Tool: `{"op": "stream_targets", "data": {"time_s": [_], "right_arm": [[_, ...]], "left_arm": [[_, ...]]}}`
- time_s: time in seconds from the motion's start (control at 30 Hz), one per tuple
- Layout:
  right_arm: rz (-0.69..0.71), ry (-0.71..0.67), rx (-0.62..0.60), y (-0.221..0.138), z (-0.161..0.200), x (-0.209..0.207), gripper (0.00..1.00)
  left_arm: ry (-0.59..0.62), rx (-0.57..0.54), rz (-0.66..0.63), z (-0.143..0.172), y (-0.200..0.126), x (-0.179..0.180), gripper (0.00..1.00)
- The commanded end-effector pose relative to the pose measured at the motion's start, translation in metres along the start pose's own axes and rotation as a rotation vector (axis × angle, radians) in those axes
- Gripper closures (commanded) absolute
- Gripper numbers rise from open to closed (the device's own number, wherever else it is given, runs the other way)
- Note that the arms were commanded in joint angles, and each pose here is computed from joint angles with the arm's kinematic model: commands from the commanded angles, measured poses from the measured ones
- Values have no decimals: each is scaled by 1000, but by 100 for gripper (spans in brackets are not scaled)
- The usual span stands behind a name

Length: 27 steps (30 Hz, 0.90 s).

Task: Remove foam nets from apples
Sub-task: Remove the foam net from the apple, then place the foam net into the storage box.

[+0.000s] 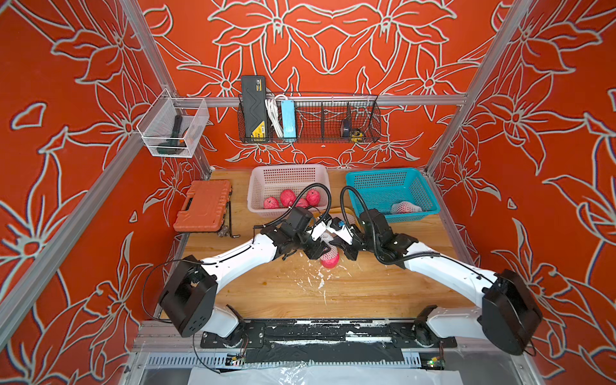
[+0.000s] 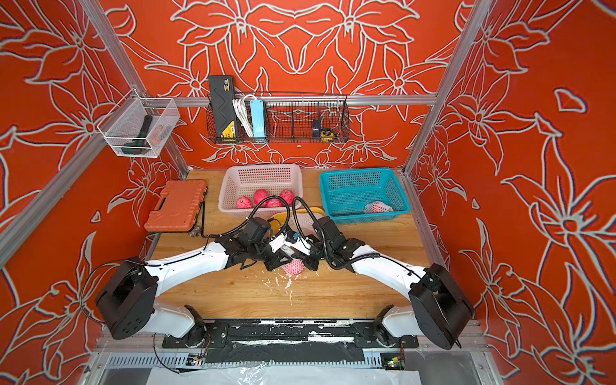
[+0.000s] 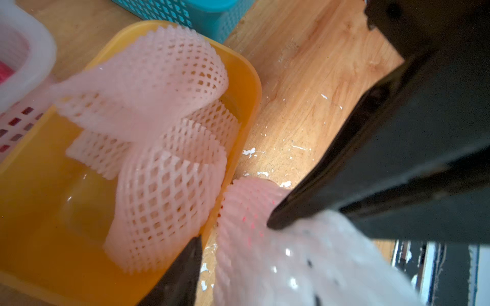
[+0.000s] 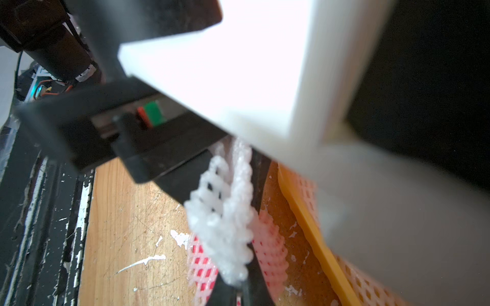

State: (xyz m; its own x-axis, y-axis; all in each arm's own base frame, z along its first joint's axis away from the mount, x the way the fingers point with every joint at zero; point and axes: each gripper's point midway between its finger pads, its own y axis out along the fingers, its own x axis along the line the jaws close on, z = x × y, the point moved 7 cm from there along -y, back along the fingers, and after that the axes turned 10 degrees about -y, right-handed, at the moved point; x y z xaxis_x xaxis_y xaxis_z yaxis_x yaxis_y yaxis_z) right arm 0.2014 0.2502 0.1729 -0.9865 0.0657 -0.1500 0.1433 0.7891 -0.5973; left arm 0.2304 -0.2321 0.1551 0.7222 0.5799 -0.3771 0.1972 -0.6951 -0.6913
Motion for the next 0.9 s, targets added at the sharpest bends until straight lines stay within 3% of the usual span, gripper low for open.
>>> {"op": "stream_targets", "data": {"time_s": [0.0, 0.23, 0.87], "right_arm": [[36, -17, -37, -8, -13, -7, 94], [81, 23, -8, -8, -14, -19, 93], [184, 45, -29, -22, -21, -36, 92]], "left_arm": [[40, -42, 23, -12, -10, -7, 75], [12, 5, 12, -16, 1, -1, 78], [11, -39, -48, -35, -6, 0, 78]]}}
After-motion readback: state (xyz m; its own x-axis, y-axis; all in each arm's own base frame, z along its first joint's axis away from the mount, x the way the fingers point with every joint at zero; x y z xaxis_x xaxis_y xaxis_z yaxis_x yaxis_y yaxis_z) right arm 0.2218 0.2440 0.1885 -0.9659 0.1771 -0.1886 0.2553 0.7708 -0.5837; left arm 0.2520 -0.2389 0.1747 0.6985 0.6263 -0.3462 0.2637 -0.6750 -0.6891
